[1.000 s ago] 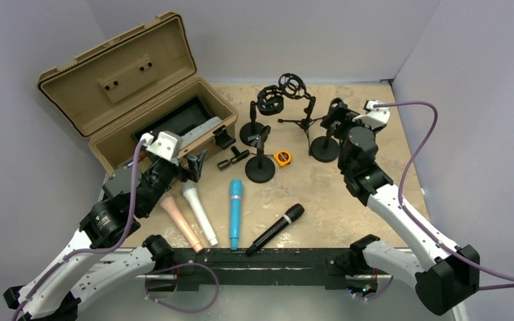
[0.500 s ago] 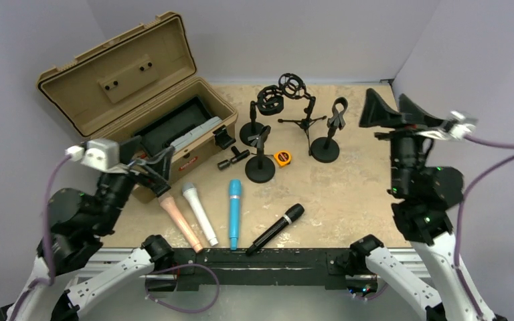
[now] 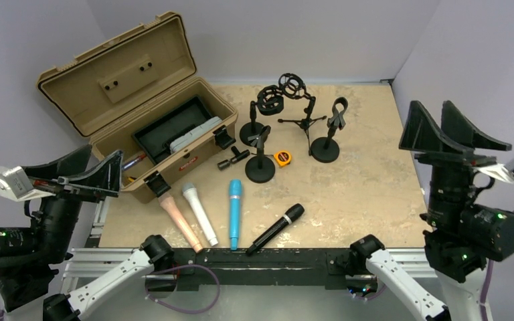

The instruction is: Remove the microphone from the stand

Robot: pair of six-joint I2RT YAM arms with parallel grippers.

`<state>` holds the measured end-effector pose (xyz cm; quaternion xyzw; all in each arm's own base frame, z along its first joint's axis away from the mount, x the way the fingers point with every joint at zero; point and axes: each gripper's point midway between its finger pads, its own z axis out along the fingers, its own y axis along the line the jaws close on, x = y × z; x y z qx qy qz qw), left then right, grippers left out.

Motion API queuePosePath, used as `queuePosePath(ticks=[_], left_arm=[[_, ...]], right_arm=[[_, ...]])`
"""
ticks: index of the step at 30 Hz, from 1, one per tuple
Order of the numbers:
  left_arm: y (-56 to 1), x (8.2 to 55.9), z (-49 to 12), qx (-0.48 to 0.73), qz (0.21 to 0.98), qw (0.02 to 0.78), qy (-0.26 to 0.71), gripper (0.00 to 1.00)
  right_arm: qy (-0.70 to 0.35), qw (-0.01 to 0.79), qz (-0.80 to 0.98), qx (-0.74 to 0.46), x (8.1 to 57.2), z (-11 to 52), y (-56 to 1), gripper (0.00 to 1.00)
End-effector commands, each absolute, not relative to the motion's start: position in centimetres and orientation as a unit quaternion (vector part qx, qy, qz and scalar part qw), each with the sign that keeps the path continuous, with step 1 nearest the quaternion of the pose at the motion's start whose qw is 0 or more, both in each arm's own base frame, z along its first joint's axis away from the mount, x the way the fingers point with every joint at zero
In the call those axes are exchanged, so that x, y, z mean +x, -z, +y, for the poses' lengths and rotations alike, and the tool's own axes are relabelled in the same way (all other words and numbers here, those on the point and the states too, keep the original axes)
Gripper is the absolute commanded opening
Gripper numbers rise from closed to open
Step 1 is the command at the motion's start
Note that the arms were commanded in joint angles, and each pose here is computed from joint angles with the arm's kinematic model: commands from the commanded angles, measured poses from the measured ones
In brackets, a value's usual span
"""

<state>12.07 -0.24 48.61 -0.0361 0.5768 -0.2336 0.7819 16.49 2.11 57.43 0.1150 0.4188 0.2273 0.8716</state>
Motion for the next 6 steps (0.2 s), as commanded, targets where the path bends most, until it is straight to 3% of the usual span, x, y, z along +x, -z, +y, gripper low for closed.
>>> queuePosePath(ticks=[1, 6], left_arm=[[-48.38, 12.01, 0.67, -0.053, 0.584, 0.779, 0.221, 0.90], [-48.29, 12.31, 0.48, -0.052, 0.588, 0.778, 0.217, 0.91]], right_arm=[[-0.245, 0.896, 0.353, 0.117, 11.69, 0.05, -60.17, 0.99], [-0.267, 0.890, 0.355, 0.104, 11.54, 0.88, -59.94, 0.99]])
